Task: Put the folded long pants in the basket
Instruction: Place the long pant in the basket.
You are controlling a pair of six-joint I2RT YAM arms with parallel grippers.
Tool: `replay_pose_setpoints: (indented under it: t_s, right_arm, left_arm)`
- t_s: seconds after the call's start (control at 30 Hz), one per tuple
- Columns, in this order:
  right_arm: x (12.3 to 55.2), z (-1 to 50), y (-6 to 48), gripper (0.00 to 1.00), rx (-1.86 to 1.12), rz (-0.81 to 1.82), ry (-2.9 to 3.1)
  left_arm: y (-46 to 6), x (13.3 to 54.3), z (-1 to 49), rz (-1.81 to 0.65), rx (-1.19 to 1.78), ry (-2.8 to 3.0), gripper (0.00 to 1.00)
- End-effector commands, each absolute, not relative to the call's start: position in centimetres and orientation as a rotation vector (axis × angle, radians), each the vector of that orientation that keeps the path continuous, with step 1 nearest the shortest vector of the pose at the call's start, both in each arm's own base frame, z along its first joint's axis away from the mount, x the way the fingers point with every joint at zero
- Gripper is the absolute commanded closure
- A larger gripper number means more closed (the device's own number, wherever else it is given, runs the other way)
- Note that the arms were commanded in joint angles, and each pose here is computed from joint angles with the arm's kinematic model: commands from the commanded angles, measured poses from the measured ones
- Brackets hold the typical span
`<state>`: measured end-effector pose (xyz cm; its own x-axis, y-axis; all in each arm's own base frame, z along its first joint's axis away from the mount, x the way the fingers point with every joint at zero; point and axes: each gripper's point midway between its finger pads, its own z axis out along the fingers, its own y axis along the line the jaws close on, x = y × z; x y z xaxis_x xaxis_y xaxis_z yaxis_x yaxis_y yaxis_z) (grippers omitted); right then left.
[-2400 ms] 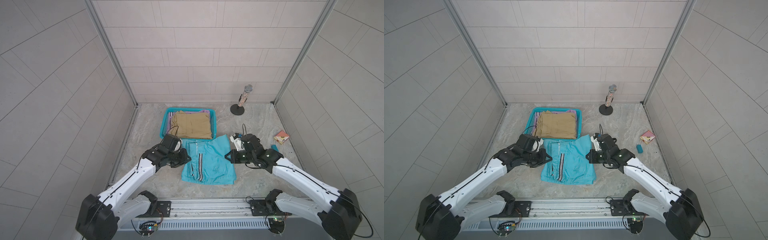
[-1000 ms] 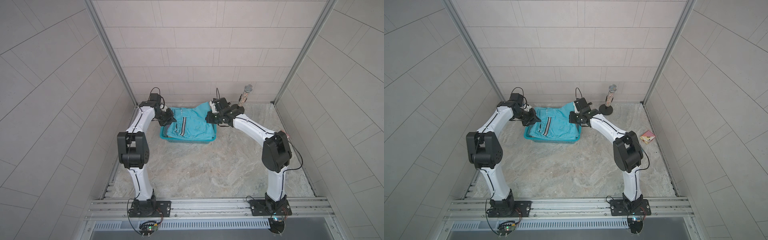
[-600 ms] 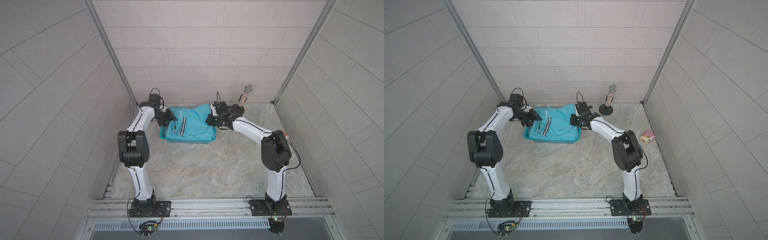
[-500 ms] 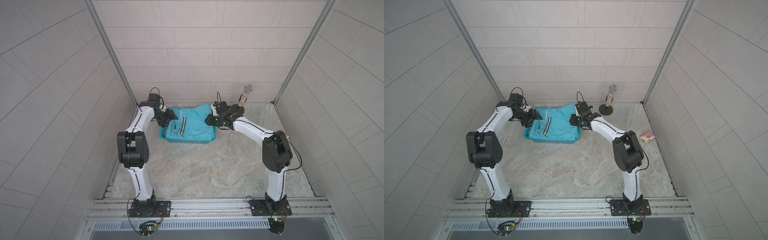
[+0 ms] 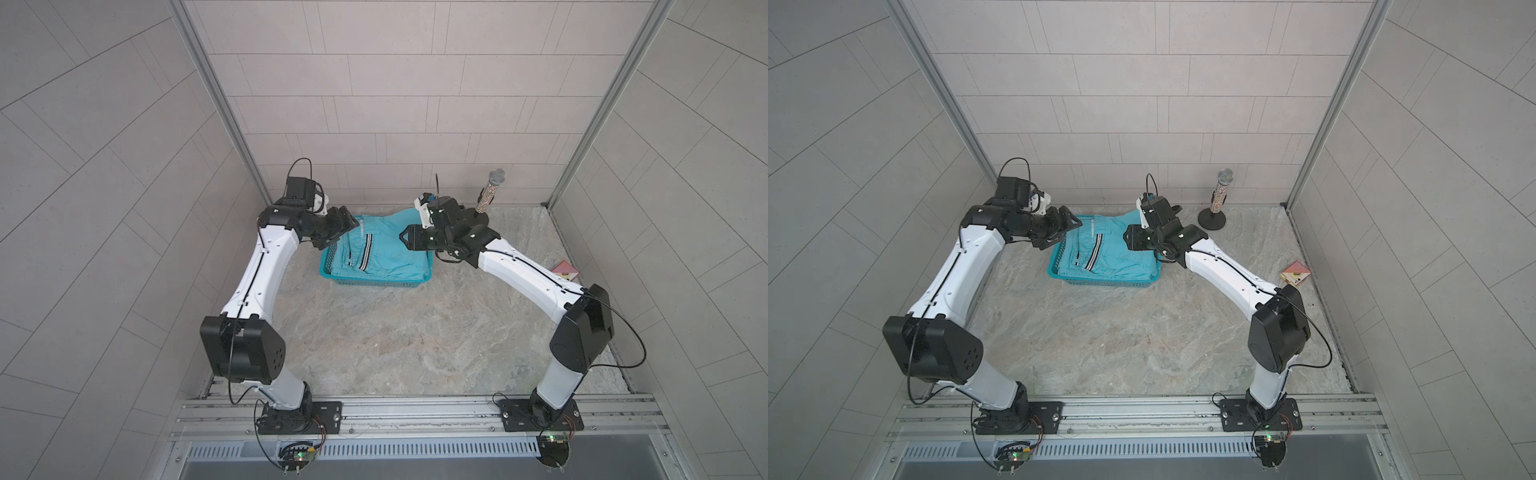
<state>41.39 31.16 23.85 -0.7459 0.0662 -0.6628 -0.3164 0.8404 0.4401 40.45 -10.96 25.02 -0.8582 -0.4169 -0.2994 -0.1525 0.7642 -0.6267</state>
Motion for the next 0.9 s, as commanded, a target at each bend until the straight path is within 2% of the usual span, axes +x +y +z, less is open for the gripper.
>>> replay_pose_setpoints:
  t_s: [0.0,0.17,0.3,0.37,0.47,0.6,0.67,0.77,0.87]
  right_arm:
    - [40.7,17.5,31.2,0.51,-0.166,0.641,2.461]
    - [39.3,12.9,31.8,0.53,-0.178,0.609,2.557]
    - [37.9,11.7,32.3,0.56,-0.175,0.646,2.604]
    - [37.4,13.2,32.5,0.56,-0.179,0.676,2.578]
    - [37.6,18.6,32.3,0.55,-0.184,0.700,2.475]
    - [39.1,27.3,31.5,0.49,-0.188,0.689,2.262]
    - [40.3,29.4,31.1,0.48,-0.188,0.649,2.205]
    - [43.3,29.3,31.0,0.49,-0.167,0.594,2.189]
    - [46.6,26.6,31.3,0.51,-0.161,0.534,2.217]
  left_arm:
    - [-11.5,41.4,18.7,-0.873,-0.525,2.616,0.20]
    - [-11.7,41.3,13.1,-0.884,-0.582,2.710,0.20]
    - [-12.0,41.0,11.9,-0.902,-0.600,2.756,0.22]
    - [-12.0,41.1,13.4,-0.910,-0.588,2.733,0.22]
    - [-11.7,41.6,17.8,-0.889,-0.547,2.647,0.22]
    - [-11.7,43.7,24.3,-0.892,-0.489,2.494,0.20]
    - [-11.7,44.8,25.7,-0.884,-0.460,2.473,0.20]
    - [-12.0,46.8,25.7,-0.881,-0.432,2.488,0.20]
    - [-12.1,48.8,23.6,-0.859,-0.416,2.526,0.20]
